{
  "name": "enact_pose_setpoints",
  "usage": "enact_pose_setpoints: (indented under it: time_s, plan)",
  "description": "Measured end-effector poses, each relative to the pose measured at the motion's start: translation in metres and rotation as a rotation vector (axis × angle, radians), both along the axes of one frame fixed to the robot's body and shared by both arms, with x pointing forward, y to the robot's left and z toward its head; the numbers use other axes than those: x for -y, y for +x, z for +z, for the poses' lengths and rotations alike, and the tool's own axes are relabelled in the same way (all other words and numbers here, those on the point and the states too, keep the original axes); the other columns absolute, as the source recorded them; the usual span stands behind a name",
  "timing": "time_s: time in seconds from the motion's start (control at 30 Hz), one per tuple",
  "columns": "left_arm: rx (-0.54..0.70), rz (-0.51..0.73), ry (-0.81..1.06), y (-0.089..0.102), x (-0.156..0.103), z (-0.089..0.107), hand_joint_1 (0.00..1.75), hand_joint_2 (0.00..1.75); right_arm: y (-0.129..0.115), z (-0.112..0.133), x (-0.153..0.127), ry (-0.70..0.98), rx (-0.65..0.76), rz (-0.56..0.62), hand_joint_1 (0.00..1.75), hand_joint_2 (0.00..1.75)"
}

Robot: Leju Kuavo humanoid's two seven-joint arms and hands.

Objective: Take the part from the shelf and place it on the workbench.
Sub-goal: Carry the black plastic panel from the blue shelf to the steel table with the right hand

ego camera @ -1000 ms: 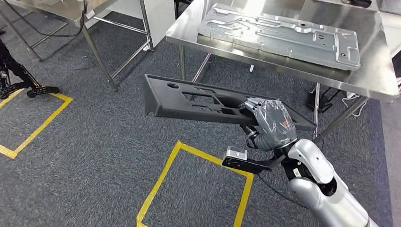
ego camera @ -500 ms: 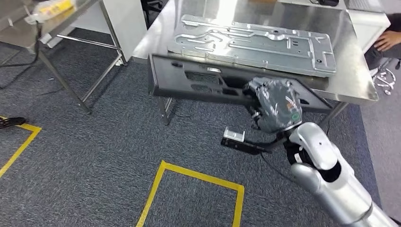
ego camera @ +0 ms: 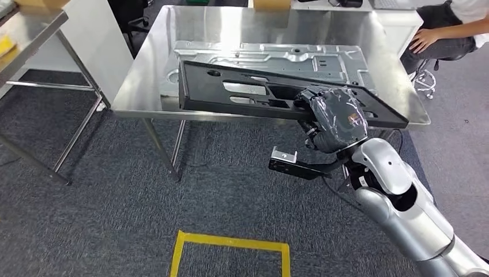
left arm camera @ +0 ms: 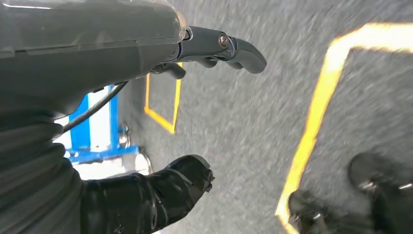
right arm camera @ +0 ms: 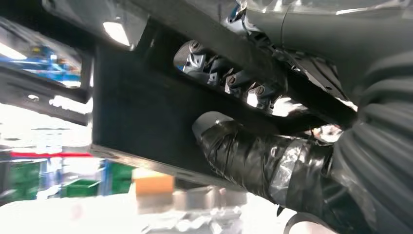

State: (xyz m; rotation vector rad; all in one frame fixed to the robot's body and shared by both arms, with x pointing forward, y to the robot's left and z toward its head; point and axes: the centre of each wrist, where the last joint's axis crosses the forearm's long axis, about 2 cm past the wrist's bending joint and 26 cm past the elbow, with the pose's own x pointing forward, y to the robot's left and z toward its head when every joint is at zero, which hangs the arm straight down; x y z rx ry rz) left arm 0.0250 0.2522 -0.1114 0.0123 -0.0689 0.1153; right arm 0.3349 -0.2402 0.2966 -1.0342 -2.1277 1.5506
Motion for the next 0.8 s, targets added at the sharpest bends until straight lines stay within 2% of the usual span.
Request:
enact_pose_setpoints:
  time_s: [0.13, 0.37, 0.53, 0.8]
  plan:
    - [0.012, -0.005, 0.002, 0.004, 0.000, 0.000, 0.00, 1.75, 0.004, 0.009, -0.001, -0.010, 0.023, -0.005, 1.75, 1.75]
    - [0.009, -0.005, -0.004, 0.003, 0.002, 0.000, 0.00, 1.75, 0.007, 0.006, -0.001, -0.025, 0.047, -0.051, 1.75, 1.75]
    - [0.024, 0.000, -0.004, 0.012, 0.002, 0.001, 0.00, 1.75, 0.012, 0.014, -0.001, -0.047, 0.045, -0.091, 1.75, 1.75]
    - [0.020, 0.016, -0.015, 0.008, 0.002, 0.001, 0.00, 1.75, 0.025, 0.015, -0.018, -0.079, 0.006, -0.111, 1.75, 1.75]
